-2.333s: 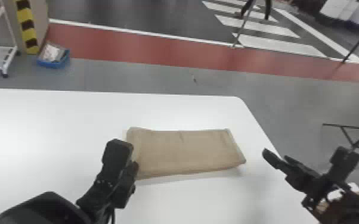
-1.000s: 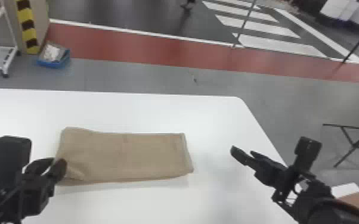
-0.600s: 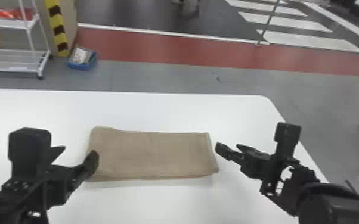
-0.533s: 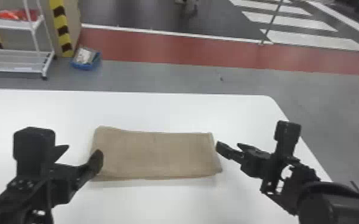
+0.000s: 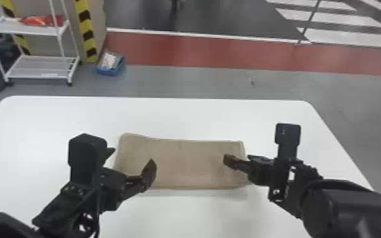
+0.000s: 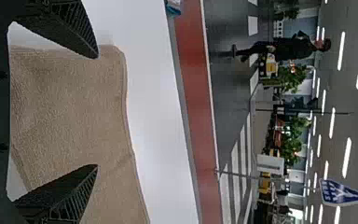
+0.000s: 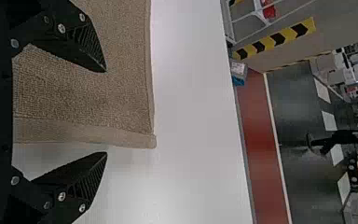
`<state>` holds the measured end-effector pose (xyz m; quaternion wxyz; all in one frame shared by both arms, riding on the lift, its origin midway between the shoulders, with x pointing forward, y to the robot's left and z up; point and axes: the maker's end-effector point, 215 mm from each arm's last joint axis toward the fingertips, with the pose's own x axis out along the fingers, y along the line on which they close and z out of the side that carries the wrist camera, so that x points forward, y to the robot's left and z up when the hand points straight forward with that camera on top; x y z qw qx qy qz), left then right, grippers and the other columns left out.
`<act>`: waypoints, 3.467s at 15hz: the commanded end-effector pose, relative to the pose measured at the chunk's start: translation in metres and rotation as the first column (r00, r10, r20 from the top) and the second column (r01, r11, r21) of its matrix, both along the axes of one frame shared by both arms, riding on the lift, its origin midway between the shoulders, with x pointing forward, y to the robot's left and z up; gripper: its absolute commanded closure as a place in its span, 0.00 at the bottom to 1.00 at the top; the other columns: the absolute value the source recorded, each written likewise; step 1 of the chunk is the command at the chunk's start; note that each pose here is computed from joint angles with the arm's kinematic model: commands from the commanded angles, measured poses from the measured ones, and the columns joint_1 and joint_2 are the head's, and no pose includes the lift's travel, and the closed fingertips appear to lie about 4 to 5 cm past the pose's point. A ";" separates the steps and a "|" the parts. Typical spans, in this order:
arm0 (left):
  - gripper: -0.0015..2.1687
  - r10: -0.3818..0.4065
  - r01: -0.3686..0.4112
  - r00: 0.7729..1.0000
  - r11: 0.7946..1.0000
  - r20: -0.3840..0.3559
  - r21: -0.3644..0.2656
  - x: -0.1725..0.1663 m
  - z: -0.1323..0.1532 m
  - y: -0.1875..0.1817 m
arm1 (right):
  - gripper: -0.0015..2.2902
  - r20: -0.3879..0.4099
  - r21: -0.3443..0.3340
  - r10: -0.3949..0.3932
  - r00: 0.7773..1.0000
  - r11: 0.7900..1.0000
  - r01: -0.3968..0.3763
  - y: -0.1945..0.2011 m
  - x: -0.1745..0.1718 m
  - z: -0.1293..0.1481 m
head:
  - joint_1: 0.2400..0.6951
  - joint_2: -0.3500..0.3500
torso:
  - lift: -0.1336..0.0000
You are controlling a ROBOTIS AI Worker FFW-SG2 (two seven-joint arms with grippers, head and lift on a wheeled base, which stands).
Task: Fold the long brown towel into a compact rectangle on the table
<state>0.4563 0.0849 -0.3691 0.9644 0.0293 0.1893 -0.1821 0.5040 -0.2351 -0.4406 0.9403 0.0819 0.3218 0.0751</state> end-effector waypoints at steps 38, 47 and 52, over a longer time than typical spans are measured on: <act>0.75 -0.179 0.174 0.959 0.984 -0.220 -0.042 0.040 -0.106 -0.057 | 0.54 0.069 0.262 0.200 0.977 0.942 -0.211 0.106 0.017 0.102 | 1.00 0.33 | 0.07; 0.75 -0.186 0.180 0.952 0.982 -0.242 -0.047 0.031 -0.110 -0.061 | 0.54 -0.041 0.184 0.275 0.961 0.947 -0.263 0.155 0.004 0.078 | 1.00 0.41 | 0.07; 0.75 -0.181 0.177 0.954 0.983 -0.241 -0.037 0.034 -0.109 -0.058 | 0.54 -0.126 0.116 0.267 0.955 0.960 -0.253 0.145 -0.004 0.064 | 1.00 0.40 | 0.07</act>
